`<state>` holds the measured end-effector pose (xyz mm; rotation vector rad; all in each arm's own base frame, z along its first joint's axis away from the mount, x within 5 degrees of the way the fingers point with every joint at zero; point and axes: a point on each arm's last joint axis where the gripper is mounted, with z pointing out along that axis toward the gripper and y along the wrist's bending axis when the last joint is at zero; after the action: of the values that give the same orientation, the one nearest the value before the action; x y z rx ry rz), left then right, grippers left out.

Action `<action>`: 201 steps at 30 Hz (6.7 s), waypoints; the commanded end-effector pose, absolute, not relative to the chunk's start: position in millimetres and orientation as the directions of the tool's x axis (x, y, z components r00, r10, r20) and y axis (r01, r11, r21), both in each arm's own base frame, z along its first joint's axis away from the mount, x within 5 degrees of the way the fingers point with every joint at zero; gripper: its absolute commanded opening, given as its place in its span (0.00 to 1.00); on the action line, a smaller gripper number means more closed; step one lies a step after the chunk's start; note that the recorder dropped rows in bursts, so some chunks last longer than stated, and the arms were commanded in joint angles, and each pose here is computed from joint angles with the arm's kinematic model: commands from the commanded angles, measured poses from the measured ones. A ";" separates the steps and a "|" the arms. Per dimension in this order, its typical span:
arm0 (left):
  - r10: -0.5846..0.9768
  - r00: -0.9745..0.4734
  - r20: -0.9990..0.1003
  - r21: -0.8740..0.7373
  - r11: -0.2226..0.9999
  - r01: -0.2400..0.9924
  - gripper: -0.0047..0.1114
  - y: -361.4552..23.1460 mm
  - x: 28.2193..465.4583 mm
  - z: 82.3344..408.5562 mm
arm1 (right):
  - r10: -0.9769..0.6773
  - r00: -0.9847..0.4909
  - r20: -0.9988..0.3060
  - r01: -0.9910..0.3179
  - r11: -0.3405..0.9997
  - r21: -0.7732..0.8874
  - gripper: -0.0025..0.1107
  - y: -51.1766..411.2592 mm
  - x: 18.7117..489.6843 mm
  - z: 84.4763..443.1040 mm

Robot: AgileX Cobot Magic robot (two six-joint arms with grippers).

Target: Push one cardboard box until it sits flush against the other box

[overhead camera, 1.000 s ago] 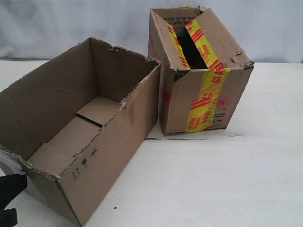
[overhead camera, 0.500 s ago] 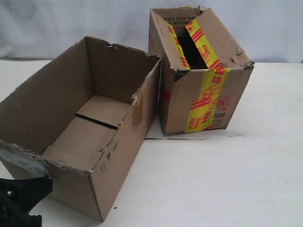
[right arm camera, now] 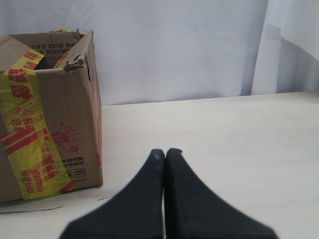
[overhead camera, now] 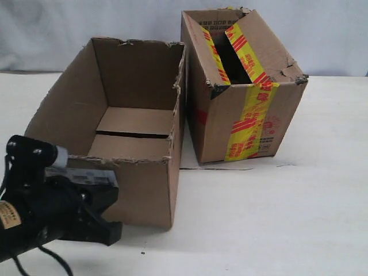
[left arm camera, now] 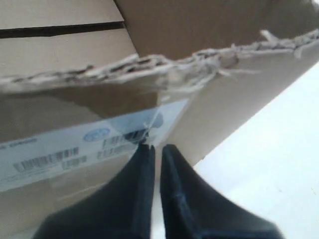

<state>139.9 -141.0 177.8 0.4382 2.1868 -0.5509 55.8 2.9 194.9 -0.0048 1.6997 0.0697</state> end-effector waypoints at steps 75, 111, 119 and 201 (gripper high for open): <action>0.289 -0.194 -0.937 0.108 0.771 0.627 0.04 -135.8 172.7 267.7 | 0.025 -0.128 -0.991 -0.047 0.998 0.032 0.02 3.0 55.7 193.8; 0.334 0.042 -0.942 0.335 0.917 0.217 0.04 -13.2 58.0 203.4 | 0.025 -0.128 -0.991 -0.047 0.998 0.032 0.02 3.0 55.7 193.8; 0.380 -0.027 -0.925 0.377 0.923 0.076 0.04 -3.4 56.2 200.3 | 0.025 -0.128 -0.991 -0.047 0.998 0.032 0.02 3.0 55.7 193.8; 0.305 -0.042 -0.951 0.301 0.950 0.075 0.04 -3.8 56.2 199.5 | 0.025 -0.128 -0.991 -0.047 0.998 0.032 0.02 3.0 55.7 193.8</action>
<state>56.3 -3.8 199.5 0.3017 1.6171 0.1910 55.8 2.9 194.9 -0.0048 1.6997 0.0697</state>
